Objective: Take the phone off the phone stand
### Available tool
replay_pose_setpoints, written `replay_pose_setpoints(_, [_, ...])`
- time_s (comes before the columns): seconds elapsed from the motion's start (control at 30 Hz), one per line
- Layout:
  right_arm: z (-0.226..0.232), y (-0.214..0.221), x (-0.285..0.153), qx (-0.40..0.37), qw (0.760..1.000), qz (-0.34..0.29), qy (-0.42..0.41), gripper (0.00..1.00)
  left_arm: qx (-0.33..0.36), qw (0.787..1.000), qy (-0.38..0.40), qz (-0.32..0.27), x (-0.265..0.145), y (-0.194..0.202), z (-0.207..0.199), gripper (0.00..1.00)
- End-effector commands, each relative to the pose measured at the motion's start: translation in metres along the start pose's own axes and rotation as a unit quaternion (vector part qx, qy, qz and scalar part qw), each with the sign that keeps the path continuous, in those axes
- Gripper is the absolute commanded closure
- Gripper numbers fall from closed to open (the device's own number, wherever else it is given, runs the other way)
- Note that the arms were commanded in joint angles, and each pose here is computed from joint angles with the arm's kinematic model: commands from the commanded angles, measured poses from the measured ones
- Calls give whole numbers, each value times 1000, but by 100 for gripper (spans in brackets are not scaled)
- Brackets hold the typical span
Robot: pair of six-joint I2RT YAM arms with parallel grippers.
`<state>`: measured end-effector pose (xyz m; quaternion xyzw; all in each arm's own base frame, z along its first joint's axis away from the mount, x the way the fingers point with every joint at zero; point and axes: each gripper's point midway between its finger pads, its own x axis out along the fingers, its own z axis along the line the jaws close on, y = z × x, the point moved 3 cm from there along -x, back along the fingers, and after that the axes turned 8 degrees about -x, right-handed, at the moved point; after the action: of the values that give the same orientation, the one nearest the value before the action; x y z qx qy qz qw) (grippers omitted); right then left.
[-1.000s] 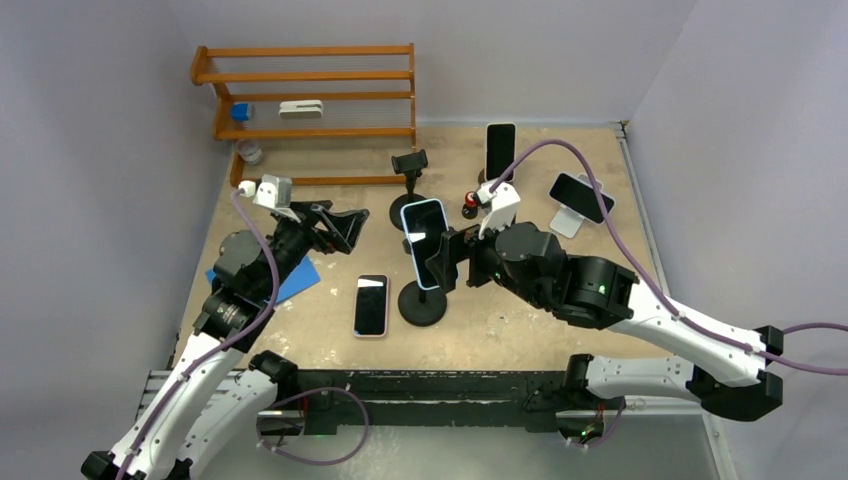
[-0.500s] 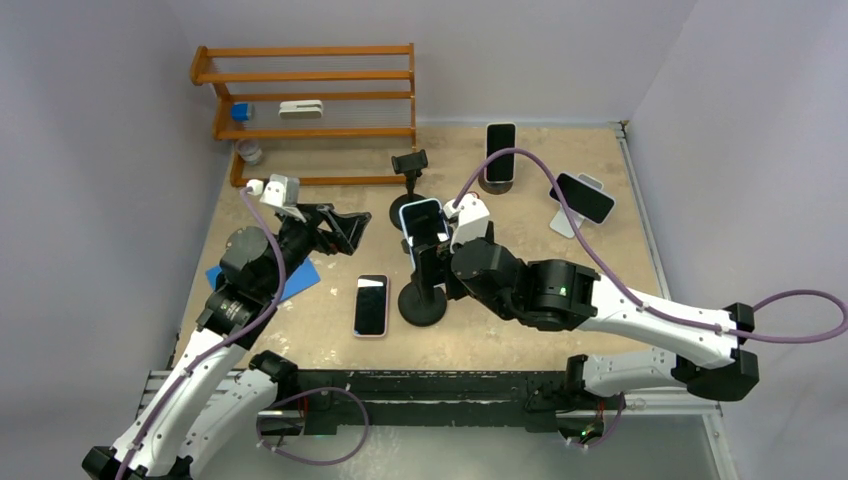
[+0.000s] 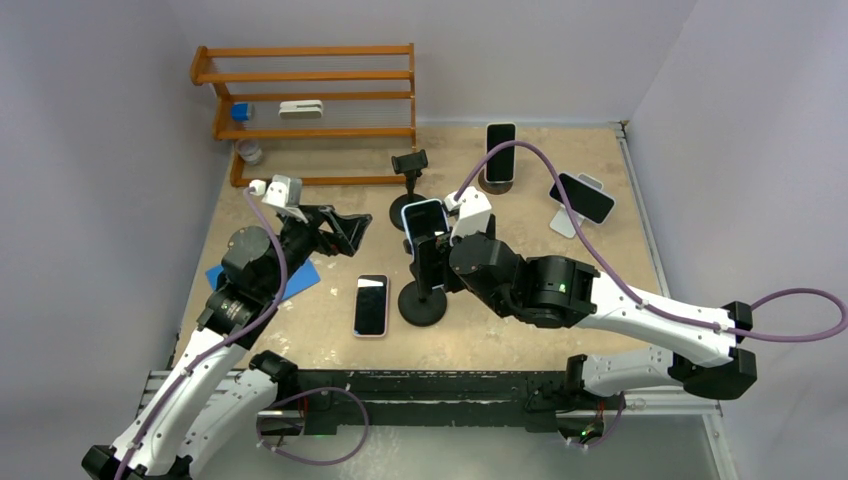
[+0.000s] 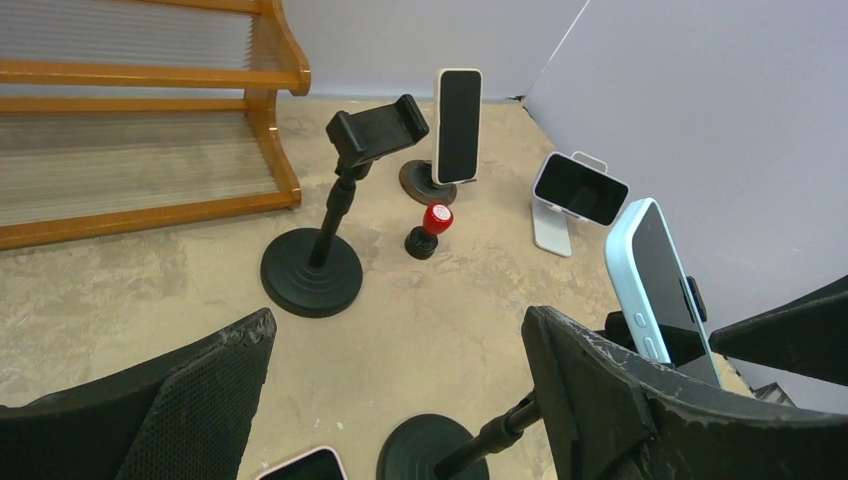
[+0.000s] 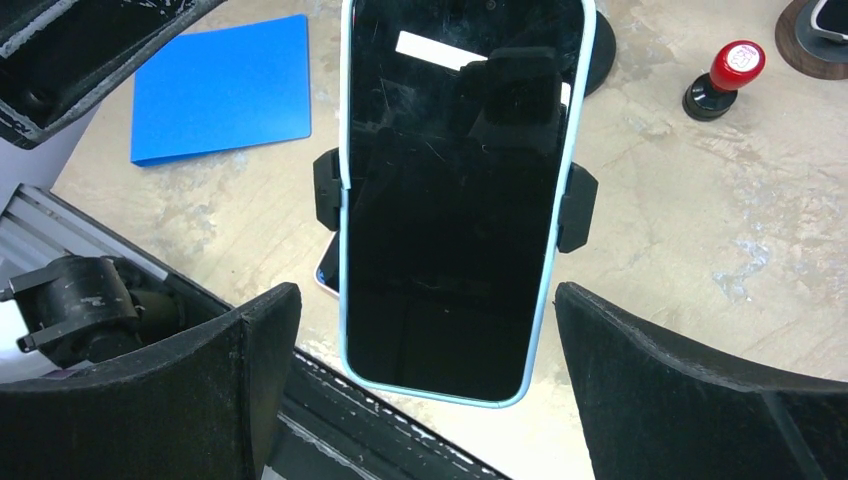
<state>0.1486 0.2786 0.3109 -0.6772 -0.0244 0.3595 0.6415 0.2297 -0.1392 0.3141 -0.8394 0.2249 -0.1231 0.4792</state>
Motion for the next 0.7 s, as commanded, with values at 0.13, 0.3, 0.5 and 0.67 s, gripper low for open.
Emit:
replay_pose_setpoints(0.13, [0, -22, -7, 12, 999, -29, 8, 1, 15, 1000, 9, -21, -3, -10, -6, 8])
replay_pose_setpoints(0.3, [3, -23, -1, 1, 1000, -29, 12, 1, 14, 1000, 9, -21, -3, -11, -7, 8])
replay_pose_setpoints(0.5, [4, -21, 6, -12, 999, -26, 19, 1, 15, 1000, 10, -24, -6, -13, -8, 8])
replay_pose_setpoints(0.67, [4, -15, 11, -19, 999, -20, 28, 1, 14, 1000, 13, -23, -6, -13, -9, 8])
